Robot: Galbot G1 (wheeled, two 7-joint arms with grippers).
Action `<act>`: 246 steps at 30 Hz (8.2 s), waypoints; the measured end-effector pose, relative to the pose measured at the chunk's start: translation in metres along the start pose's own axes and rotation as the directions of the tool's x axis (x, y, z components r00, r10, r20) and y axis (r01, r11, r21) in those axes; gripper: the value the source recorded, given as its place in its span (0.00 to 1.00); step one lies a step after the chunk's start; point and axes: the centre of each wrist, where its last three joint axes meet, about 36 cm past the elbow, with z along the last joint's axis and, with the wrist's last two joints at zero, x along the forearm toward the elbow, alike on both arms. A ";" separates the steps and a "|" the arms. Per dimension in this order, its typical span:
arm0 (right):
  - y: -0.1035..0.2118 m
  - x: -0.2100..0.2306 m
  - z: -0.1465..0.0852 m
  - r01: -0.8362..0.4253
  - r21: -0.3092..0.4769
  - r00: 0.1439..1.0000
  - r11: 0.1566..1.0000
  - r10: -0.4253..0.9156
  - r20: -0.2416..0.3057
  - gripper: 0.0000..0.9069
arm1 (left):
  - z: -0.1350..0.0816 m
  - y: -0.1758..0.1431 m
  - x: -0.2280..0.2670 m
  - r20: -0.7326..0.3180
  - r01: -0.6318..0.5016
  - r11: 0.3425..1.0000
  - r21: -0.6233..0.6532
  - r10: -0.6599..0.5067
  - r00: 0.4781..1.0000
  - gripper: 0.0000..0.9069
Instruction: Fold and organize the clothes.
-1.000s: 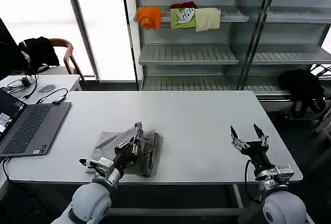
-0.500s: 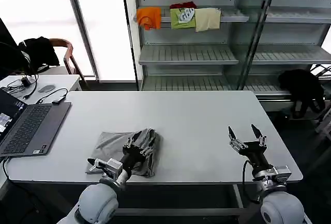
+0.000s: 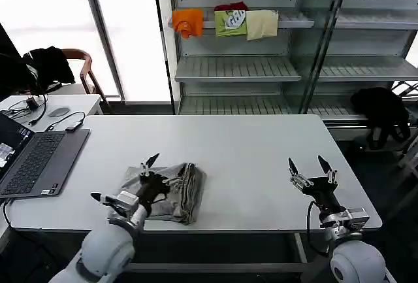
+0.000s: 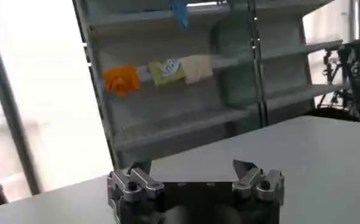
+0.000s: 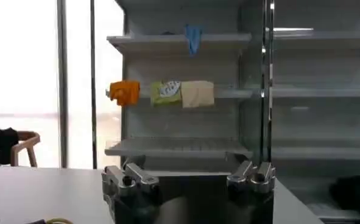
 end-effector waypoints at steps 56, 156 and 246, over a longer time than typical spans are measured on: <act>0.002 -0.001 0.000 0.006 0.000 1.000 1.000 -0.006 0.002 1.00 | 0.108 0.072 0.003 -0.254 0.186 0.898 0.399 -0.087 0.963 0.01; 0.125 -0.087 0.005 0.237 -0.110 0.954 0.965 -0.252 -0.160 1.00 | -0.039 0.031 0.007 0.110 0.088 0.984 -0.157 -0.071 0.991 1.00; -0.004 -0.010 -0.014 -0.055 0.070 0.995 0.996 0.061 -0.083 1.00 | 0.000 0.027 0.044 0.053 0.110 0.992 0.058 -0.113 0.992 1.00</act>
